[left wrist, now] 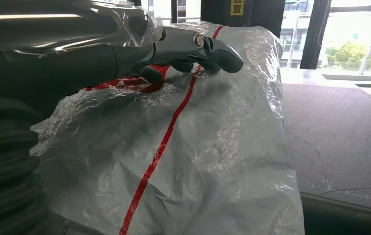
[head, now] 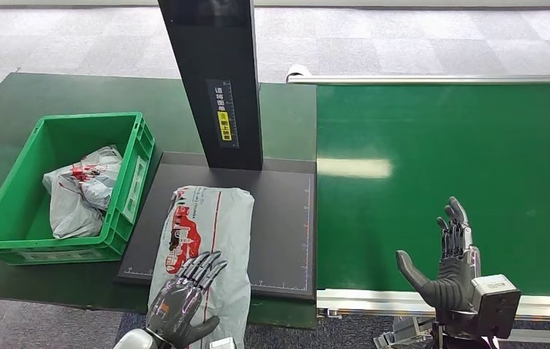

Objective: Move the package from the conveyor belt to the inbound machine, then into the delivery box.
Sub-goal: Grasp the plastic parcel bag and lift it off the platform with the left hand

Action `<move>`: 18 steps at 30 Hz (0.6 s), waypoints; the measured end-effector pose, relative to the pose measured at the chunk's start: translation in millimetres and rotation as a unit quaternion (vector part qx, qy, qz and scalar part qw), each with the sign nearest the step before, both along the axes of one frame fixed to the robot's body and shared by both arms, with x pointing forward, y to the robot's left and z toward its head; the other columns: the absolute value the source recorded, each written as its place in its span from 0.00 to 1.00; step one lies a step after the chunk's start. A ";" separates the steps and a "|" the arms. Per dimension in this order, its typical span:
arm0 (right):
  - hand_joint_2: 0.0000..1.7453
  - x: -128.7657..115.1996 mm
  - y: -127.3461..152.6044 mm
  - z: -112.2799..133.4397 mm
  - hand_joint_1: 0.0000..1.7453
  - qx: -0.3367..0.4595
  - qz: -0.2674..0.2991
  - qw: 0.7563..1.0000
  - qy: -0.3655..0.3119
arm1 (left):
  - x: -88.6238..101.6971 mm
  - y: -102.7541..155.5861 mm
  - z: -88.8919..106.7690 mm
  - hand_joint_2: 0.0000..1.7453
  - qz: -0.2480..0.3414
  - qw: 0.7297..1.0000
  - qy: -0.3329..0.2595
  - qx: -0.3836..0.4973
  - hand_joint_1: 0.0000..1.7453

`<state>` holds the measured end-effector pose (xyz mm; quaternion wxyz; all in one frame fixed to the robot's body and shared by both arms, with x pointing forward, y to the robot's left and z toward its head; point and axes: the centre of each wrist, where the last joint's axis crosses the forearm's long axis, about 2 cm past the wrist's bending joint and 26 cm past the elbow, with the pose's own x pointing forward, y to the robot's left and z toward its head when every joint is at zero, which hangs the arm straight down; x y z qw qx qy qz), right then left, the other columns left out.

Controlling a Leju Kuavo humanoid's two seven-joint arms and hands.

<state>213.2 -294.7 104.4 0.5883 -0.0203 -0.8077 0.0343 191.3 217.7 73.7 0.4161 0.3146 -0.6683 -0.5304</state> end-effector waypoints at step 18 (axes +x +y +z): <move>1.00 2.7 2.5 2.4 0.00 0.004 0.000 1.000 -0.004 | 2.4 0.3 -4.8 1.00 -0.004 0.999 0.026 -0.030 1.00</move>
